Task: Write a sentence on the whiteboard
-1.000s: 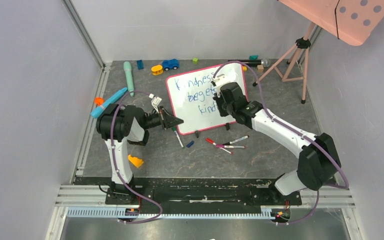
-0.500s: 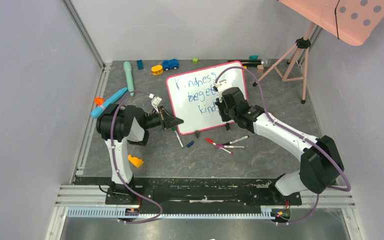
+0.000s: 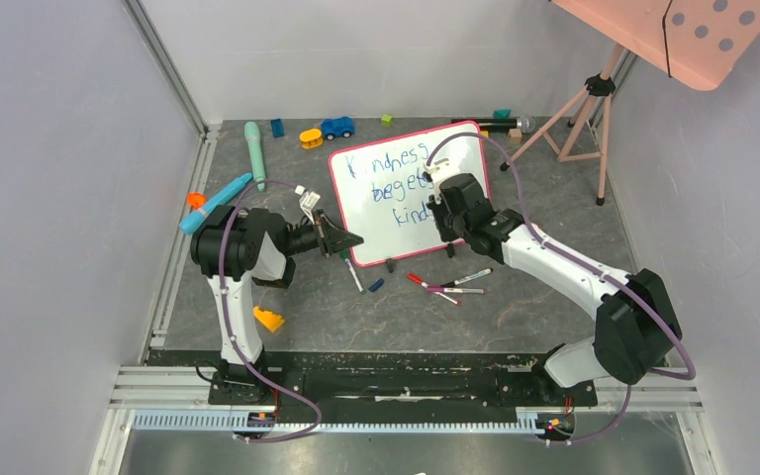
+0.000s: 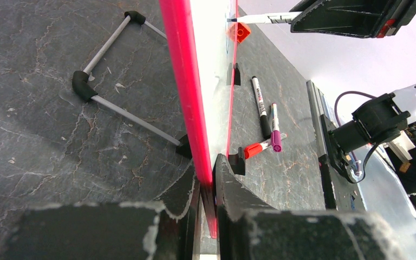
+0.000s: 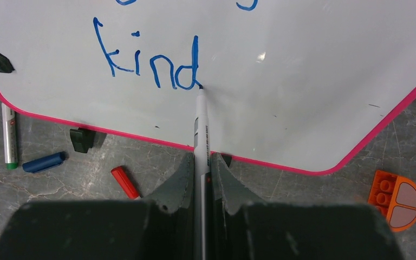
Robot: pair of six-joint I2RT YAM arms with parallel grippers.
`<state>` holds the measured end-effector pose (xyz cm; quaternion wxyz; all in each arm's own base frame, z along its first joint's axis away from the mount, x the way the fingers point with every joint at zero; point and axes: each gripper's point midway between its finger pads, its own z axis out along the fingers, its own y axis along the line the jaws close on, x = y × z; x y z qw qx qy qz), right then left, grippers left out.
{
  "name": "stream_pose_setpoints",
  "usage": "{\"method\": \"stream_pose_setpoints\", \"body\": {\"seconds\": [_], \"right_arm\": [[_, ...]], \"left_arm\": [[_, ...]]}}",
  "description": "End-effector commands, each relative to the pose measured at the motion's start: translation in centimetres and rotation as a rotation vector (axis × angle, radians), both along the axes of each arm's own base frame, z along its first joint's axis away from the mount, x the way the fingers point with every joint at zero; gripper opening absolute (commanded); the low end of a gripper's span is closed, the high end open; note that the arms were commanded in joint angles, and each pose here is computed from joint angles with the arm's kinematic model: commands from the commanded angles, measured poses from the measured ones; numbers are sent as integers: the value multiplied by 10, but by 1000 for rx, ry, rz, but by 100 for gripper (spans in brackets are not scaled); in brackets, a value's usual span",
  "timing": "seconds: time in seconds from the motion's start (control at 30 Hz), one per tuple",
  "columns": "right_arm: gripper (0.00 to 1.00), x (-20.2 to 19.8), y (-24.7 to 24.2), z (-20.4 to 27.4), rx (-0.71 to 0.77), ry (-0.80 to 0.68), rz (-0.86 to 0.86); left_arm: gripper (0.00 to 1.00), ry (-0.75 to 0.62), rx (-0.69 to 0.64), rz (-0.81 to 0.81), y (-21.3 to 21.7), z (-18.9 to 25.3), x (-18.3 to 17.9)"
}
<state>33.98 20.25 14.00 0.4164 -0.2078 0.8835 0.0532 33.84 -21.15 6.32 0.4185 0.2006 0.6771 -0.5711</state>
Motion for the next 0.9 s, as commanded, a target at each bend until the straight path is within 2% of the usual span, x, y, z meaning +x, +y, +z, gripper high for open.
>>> {"method": "stream_pose_setpoints", "body": {"seconds": [0.0,0.4,0.87], "right_arm": [[0,1,-18,0,-44,-18,-44],[0,8,3,59,100,-103,-3],[0,13,-21,53,42,-104,-62]], "left_arm": [[3,-98,63,140,16,-21,26],[3,-98,63,137,16,-21,25],[4,-95,60,132,15,-21,25]]}}
